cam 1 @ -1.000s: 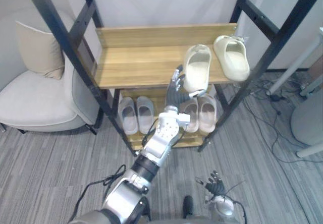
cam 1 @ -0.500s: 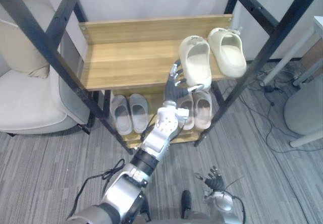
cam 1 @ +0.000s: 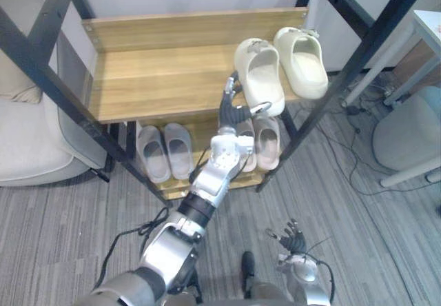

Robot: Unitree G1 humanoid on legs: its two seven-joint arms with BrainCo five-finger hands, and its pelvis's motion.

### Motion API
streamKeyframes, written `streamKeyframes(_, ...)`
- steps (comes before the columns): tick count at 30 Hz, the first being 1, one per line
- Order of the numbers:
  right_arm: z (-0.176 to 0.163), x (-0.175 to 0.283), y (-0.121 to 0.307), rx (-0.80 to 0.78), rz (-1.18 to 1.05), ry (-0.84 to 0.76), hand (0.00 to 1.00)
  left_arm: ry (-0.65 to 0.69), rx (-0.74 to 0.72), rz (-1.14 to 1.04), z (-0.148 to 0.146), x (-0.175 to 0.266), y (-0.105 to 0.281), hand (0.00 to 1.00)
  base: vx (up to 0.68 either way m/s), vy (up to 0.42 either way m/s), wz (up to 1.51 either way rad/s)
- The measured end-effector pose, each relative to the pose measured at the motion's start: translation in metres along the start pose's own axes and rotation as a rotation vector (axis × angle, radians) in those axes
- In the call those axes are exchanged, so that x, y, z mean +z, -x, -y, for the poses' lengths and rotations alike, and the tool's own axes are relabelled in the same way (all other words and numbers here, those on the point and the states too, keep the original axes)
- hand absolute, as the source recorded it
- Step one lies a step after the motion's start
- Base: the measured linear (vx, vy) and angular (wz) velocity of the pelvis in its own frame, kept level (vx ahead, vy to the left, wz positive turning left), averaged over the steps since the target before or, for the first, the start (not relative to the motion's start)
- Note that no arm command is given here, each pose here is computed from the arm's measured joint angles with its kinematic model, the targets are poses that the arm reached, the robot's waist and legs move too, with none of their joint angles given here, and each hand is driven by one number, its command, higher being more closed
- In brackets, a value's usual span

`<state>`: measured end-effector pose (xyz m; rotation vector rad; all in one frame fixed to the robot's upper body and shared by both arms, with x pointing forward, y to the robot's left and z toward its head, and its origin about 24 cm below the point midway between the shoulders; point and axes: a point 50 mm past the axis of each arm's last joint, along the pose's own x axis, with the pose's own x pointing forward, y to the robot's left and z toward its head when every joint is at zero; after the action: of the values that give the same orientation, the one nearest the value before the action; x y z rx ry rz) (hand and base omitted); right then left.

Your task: Organize the slippers on the shoe rack

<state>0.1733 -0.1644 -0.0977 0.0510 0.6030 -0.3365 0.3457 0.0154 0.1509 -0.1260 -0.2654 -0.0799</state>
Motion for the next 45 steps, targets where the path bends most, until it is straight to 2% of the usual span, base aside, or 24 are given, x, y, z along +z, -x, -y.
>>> streamKeyframes(15,0.000,0.002,-0.001,0.000,0.007,0.000,0.00,-0.009,-0.024,0.047,0.008,0.017,-0.011,0.00,0.01,0.004,-0.05)
streamKeyframes(32,0.000,0.000,0.000,0.000,0.002,0.001,0.00,0.021,0.025,0.042,-0.002,0.023,-0.022,0.00,0.02,0.012,-0.03)
streamKeyframes(41,-0.002,-0.003,0.001,0.007,-0.010,-0.003,0.00,0.023,-0.011,0.032,0.004,0.020,-0.019,0.00,0.05,0.014,0.15)
streamKeyframes(45,-0.002,-0.004,0.001,0.013,-0.015,-0.003,0.00,0.079,-0.047,0.125,0.006,0.037,-0.012,0.00,0.06,0.007,0.26)
